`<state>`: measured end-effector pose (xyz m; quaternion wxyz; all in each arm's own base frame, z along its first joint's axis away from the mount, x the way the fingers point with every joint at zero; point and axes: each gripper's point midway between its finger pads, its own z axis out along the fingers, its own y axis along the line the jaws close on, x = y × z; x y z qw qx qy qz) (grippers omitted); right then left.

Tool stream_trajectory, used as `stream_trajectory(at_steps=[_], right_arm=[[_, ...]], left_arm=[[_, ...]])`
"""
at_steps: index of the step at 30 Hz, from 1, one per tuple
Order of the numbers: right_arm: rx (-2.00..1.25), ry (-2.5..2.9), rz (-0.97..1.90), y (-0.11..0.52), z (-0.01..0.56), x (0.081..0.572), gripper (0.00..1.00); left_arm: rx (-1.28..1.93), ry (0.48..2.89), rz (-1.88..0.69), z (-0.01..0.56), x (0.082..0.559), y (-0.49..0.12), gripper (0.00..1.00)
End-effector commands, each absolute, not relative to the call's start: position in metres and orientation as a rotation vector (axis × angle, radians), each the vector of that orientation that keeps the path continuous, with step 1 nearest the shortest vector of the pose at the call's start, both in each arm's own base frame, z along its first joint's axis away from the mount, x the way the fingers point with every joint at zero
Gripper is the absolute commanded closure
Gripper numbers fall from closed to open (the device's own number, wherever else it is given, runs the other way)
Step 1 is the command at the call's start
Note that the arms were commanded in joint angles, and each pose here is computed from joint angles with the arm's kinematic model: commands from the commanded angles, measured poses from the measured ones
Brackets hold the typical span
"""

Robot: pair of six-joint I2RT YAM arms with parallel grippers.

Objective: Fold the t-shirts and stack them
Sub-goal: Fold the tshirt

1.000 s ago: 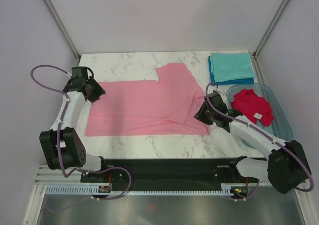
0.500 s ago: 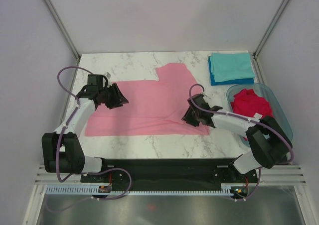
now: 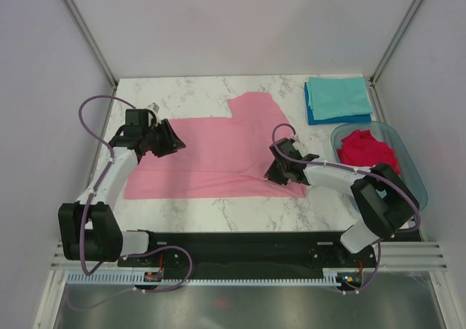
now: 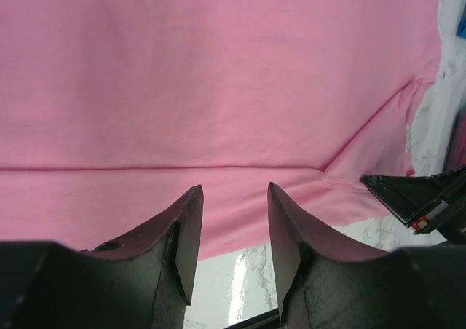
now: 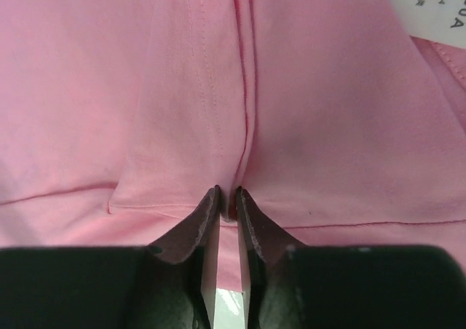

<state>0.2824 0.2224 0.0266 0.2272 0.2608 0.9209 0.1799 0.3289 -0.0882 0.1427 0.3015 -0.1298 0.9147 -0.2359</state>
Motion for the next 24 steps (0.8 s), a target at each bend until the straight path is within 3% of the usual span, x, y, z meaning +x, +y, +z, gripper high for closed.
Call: stream_trajectory(at_steps=[1, 9, 24], right_arm=[[0.712, 2.458, 0.524, 0.23, 0.044, 0.302, 0.79], [0.648, 2.419, 0.593, 0.243, 0.058, 0.315, 0.99], [0.385, 2.318, 0.752, 0.297, 0.085, 0.371, 1.0]], left_arm=[[-0.308, 2.329, -0.534, 0.164, 0.335, -0.076, 0.52], [-0.322, 2.32, -0.508, 0.164, 0.334, -0.072, 0.52], [-0.332, 2.326, -0.491, 0.161, 0.334, -0.07, 0.51]])
